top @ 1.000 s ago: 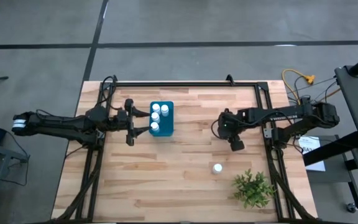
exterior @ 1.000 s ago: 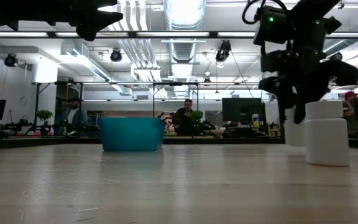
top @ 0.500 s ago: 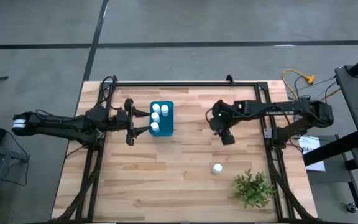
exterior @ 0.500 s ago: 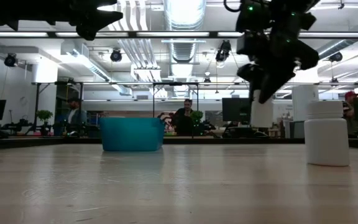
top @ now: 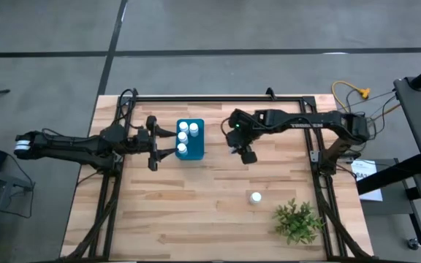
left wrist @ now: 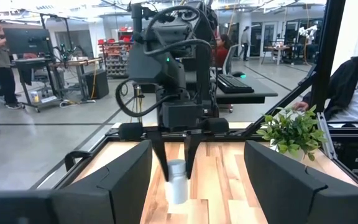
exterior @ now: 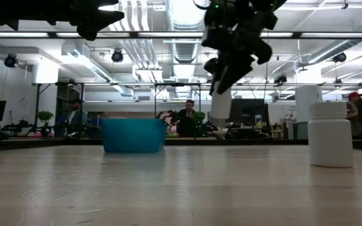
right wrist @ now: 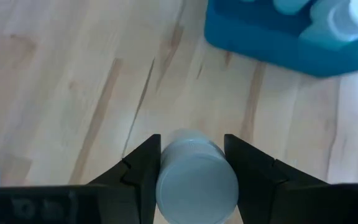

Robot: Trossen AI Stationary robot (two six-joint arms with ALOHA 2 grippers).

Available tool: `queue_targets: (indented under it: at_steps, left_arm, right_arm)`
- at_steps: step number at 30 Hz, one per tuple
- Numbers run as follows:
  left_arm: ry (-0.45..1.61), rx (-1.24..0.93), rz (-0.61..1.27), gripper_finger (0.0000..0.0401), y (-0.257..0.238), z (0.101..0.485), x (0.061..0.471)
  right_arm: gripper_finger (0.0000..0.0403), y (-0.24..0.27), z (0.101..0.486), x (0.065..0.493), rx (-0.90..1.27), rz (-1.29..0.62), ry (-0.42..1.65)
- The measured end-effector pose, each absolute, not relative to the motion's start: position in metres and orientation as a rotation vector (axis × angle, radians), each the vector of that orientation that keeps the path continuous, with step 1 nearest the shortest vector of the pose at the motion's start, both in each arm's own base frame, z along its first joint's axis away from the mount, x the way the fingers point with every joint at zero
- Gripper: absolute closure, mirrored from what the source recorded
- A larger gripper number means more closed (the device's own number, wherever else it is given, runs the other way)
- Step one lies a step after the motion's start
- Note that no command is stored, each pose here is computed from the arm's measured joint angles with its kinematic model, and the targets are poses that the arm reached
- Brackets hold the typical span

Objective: Pick and place pill bottles into a basket
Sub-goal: Put the white medicine bottle into the blue bin

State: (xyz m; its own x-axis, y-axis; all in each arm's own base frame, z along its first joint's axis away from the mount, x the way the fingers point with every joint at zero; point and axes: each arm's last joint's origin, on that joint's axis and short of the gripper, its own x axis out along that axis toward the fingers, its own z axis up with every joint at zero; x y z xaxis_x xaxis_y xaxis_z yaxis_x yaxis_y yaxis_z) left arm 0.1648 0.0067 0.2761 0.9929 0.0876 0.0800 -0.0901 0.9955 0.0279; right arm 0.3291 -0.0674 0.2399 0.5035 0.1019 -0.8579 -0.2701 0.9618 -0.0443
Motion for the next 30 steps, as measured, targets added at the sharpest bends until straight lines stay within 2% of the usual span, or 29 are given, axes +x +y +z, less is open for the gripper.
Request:
queue_targets:
  at_steps: [11,17,22,30]
  left_arm:
    - [-0.091,0.031,0.089,0.0163,0.007,0.278,0.164]
    - [-0.093,0.031,0.089,0.0163,0.007,0.279,0.164]
    - [-0.094,0.031,0.089,0.0163,0.007,0.279,0.164]
    - [-0.115,0.031,0.090,0.0163,0.007,0.281,0.164]
  right_arm:
    - [0.0257,-0.093,0.252,0.365,-0.188,0.243,0.945]
    - [0.0257,-0.103,0.261,0.371,-0.178,0.219,0.871]
    - [0.0257,-0.108,0.268,0.373,-0.130,0.294,0.773]
    - [0.0257,-0.116,0.275,0.378,-0.123,0.250,0.695]
